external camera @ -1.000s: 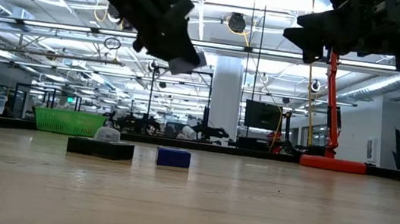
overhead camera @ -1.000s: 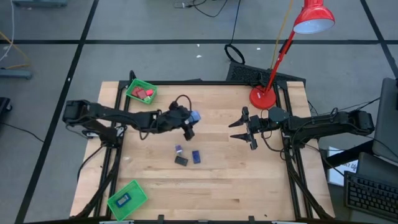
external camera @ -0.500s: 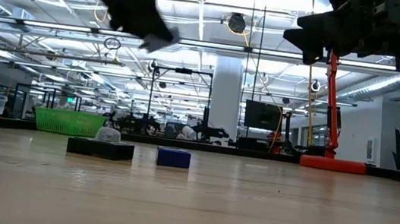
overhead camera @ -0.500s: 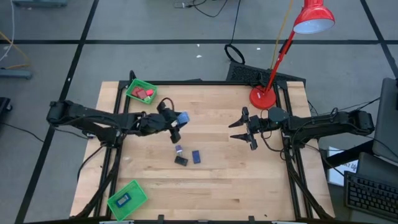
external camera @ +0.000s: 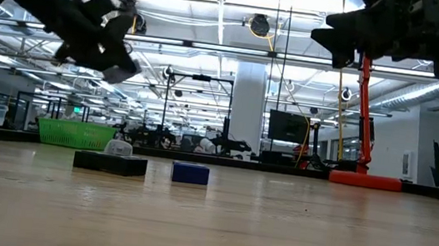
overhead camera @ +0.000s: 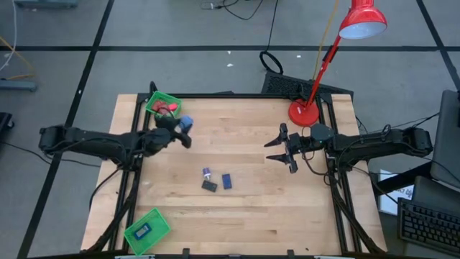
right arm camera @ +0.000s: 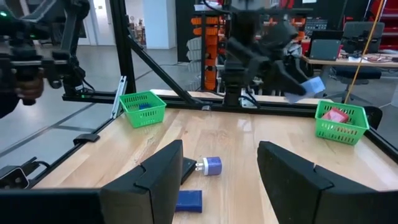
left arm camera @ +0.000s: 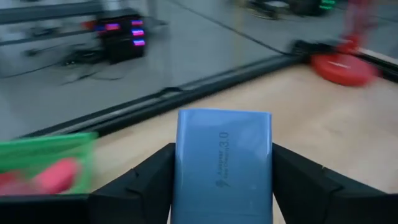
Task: Pick & Place Office items
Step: Put the light blue charger adapter into the top green basket
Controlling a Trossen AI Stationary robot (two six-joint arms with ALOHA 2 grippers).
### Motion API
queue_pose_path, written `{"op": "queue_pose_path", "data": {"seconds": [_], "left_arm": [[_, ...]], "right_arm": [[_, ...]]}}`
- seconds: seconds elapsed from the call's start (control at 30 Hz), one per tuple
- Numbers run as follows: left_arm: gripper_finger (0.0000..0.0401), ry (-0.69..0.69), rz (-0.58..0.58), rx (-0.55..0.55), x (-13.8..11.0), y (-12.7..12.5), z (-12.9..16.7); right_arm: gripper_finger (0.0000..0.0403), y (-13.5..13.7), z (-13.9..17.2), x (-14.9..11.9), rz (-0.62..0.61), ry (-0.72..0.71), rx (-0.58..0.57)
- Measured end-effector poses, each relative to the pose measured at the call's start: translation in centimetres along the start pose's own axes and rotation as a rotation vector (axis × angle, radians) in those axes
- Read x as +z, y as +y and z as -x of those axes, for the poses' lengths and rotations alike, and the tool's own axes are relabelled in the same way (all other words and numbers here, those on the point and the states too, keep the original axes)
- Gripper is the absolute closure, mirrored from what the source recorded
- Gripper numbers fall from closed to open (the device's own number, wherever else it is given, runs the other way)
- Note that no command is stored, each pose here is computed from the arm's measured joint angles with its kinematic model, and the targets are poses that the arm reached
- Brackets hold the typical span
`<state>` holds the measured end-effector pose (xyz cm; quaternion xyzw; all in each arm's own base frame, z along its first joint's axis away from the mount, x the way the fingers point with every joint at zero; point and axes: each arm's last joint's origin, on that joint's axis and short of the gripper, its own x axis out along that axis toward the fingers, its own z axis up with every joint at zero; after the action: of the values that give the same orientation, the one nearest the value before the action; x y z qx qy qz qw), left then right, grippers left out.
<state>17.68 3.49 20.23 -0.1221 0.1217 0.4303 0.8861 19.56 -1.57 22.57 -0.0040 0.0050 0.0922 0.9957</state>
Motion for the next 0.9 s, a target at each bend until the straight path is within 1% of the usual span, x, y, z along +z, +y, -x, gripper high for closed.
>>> {"op": "queue_pose_path", "data": {"seconds": [0.1,0.13,0.33,0.4,0.47,0.53,0.73,0.83,0.9], "left_arm": [[0.0189,-0.018,0.061,0.12,0.4,1.6,-0.4],[0.019,-0.024,0.081,0.153,0.6,2.1,-0.5],[0.019,-0.048,0.221,0.327,1.4,5.2,-1.9],[0.018,-0.041,0.258,0.371,1.6,6.3,-2.4],[0.0169,-0.027,0.299,0.407,1.6,7.3,-2.8],[0.0166,-0.013,0.327,0.439,1.6,8.3,-3.2],[0.0189,-0.013,0.401,0.543,1.5,10.3,-4.3],[0.0189,-0.003,0.433,0.553,1.3,10.9,-5.0],[0.0179,0.007,0.444,0.55,1.0,11.0,-5.6]], "right_arm": [[0.0206,0.0,0.0,0.0,0.002,-0.004,0.0],[0.0206,0.0,0.0,0.1,0.004,-0.006,0.0],[0.0206,0.0,0.0,0.1,0.021,-0.008,-0.001],[0.0206,0.0,0.0,0.1,0.021,-0.007,-0.002],[0.0206,0.0,0.0,0.1,0.025,-0.008,-0.002],[0.0206,0.0,0.0,0.1,0.03,-0.007,-0.002],[0.0206,-0.1,0.0,0.1,0.033,-0.007,-0.006],[0.0206,-0.3,0.1,0.1,0.031,-0.007,-0.015],[0.0206,-0.4,0.1,0.1,0.031,-0.006,-0.02]]}}
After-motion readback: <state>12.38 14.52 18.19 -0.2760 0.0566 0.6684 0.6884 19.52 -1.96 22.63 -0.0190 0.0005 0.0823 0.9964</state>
